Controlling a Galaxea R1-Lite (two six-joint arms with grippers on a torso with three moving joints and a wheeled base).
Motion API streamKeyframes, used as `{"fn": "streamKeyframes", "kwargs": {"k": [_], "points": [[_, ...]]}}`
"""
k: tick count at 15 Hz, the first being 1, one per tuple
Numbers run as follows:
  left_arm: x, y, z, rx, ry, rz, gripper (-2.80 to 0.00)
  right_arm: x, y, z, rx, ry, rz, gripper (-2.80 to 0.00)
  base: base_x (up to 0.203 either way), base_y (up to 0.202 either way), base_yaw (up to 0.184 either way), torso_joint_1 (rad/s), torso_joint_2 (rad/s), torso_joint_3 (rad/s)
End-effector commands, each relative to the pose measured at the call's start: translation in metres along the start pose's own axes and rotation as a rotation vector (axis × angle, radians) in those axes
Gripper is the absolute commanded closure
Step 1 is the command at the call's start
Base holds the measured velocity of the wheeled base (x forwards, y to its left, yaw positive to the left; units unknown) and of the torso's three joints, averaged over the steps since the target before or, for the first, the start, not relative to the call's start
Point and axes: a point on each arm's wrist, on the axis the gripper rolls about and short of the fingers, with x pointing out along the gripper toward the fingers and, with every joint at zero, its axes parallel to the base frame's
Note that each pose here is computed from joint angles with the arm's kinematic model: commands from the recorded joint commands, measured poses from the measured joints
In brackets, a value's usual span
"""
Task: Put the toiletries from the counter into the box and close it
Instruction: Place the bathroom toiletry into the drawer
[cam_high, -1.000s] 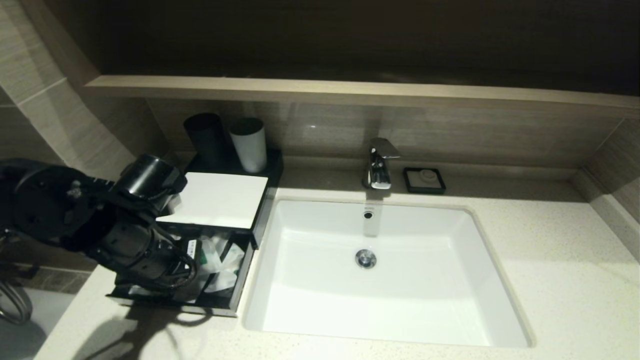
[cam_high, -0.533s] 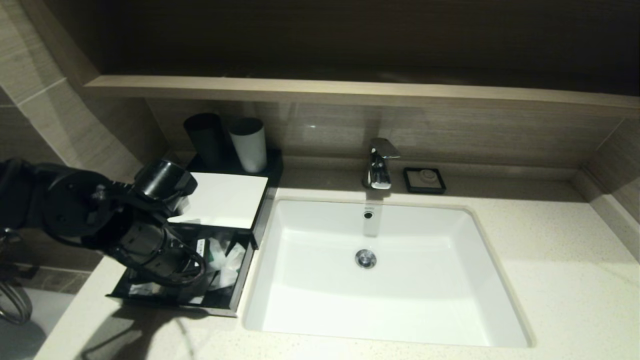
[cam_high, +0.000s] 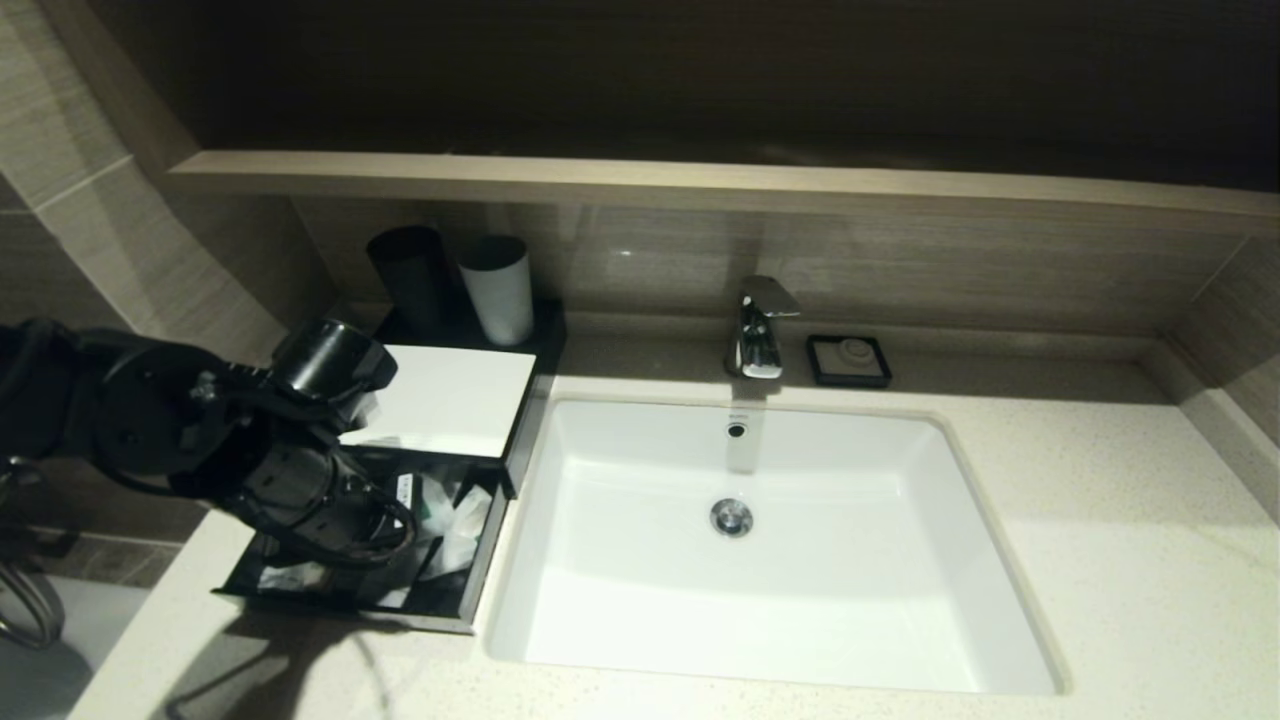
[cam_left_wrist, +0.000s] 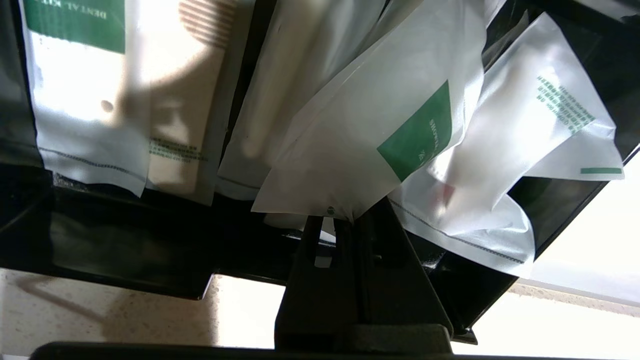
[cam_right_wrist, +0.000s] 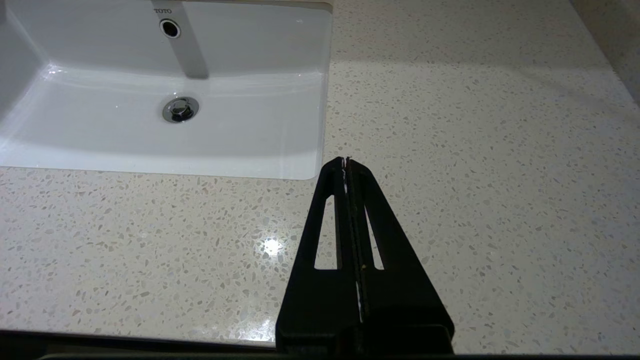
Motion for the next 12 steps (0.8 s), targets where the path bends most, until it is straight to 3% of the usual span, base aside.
{"fn": "streamKeyframes", "kwargs": {"k": [1,10,11,12], "points": [[-0.0058,0.0014,-0.0027,-0.008,-0.007,-0.003,0.0,0.0,0.0,-0.0001,0.0,0.001,0.0,0.0,0.0,0.0,0.0,0.0,0.0,0.0],[-0.0052,0.004,-0.0083,-0.015,0.016,0.008,0.0,0.0,0.0,-0.0001,0.0,0.001,0.0,0.0,0.0,0.0,0.0,0.0,0.0,0.0],[-0.0042,0.004,-0.0083,-0.016,0.019,0.009,-2.8,0.0,0.0,-0.0001,0.0,0.001,0.001,0.0,0.0,0.0,0.0,0.0,0.0,0.0],[-0.0049,0.0038,-0.0088,-0.014,0.019,0.007,-2.8,0.0,0.0,-0.0001,0.0,0.001,0.0,0.0,0.0,0.0,0.0,0.0,0.0,0.0]]}}
